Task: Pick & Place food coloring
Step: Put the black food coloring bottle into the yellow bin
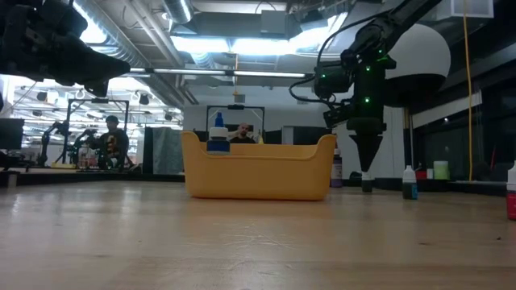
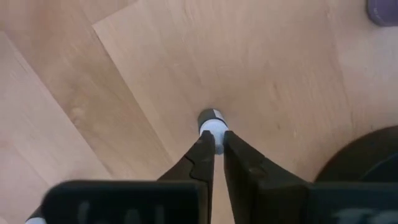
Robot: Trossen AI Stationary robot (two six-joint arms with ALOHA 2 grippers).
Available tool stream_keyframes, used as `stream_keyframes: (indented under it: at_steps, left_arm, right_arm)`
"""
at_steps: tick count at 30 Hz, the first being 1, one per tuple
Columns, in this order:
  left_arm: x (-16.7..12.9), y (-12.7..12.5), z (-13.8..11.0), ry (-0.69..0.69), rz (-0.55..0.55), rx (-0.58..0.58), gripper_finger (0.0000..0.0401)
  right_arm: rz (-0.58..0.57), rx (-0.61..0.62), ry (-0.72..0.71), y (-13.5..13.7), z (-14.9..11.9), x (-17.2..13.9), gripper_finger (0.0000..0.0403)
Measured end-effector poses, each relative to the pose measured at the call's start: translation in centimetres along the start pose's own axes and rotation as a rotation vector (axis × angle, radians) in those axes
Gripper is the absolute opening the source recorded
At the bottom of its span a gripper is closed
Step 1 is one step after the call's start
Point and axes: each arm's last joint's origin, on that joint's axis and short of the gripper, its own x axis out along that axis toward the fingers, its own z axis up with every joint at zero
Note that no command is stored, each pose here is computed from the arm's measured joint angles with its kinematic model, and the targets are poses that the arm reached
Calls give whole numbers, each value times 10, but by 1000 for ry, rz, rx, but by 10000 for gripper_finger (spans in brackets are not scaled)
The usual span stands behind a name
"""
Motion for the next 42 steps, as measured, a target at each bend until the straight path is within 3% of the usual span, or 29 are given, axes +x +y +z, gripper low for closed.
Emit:
stream_keyframes:
  at_steps: [8, 25, 35, 42]
  left_arm:
    - [0, 0, 0, 0, 0, 0, 10]
    - [0, 0, 0, 0, 0, 0, 9]
    - [0, 0, 0, 0, 0, 0, 10]
    - [0, 0, 0, 0, 0, 0, 6]
  right_arm:
    - [0, 0, 1, 0, 0, 0, 37]
    - [1, -27, 27, 0, -2, 3, 137]
    - [13, -30, 113, 2, -2, 23, 128]
    - [12, -30, 97, 2, -1, 20, 122]
